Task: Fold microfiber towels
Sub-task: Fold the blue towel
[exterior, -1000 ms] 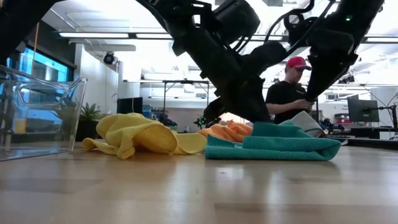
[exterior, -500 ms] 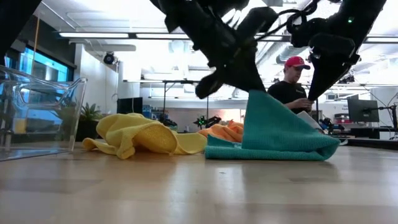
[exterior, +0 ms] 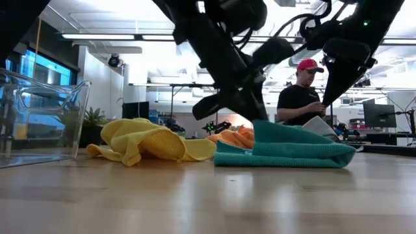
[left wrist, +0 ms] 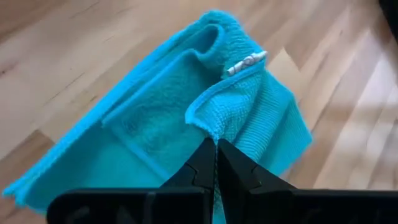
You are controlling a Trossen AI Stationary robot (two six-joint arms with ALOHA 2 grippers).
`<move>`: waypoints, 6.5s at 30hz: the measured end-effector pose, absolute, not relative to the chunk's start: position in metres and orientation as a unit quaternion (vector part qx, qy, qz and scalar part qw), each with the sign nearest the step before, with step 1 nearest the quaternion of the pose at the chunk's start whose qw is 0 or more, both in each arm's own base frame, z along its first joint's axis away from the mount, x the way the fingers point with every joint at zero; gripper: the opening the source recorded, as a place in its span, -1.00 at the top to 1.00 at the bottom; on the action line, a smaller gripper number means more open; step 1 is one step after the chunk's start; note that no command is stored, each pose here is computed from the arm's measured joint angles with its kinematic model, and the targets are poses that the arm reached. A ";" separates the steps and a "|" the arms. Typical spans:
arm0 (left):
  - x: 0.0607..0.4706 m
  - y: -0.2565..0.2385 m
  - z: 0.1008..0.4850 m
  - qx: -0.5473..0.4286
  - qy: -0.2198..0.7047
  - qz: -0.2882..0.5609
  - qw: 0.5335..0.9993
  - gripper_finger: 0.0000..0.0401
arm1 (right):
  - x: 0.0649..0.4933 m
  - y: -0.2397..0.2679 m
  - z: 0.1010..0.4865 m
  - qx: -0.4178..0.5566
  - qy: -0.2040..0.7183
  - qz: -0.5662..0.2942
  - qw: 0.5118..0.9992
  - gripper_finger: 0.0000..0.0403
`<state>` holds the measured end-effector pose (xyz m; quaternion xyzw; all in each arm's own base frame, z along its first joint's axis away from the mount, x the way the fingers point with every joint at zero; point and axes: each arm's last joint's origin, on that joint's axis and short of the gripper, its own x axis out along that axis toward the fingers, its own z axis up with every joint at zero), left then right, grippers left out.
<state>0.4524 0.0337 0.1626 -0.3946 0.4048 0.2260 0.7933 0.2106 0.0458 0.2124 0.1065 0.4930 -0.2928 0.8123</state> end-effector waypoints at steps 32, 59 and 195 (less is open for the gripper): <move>0.443 0.062 0.157 -0.310 0.437 0.262 0.803 0.32 | 0.211 0.046 0.212 0.105 0.493 -0.293 0.812 1.00; 0.430 0.083 0.211 -0.251 0.405 0.175 0.862 0.28 | 0.220 0.041 0.194 0.192 0.449 -0.233 0.841 1.00; 0.433 0.046 0.132 0.138 0.463 0.005 0.876 0.11 | 0.150 -0.036 0.190 0.370 0.220 -0.227 0.874 1.00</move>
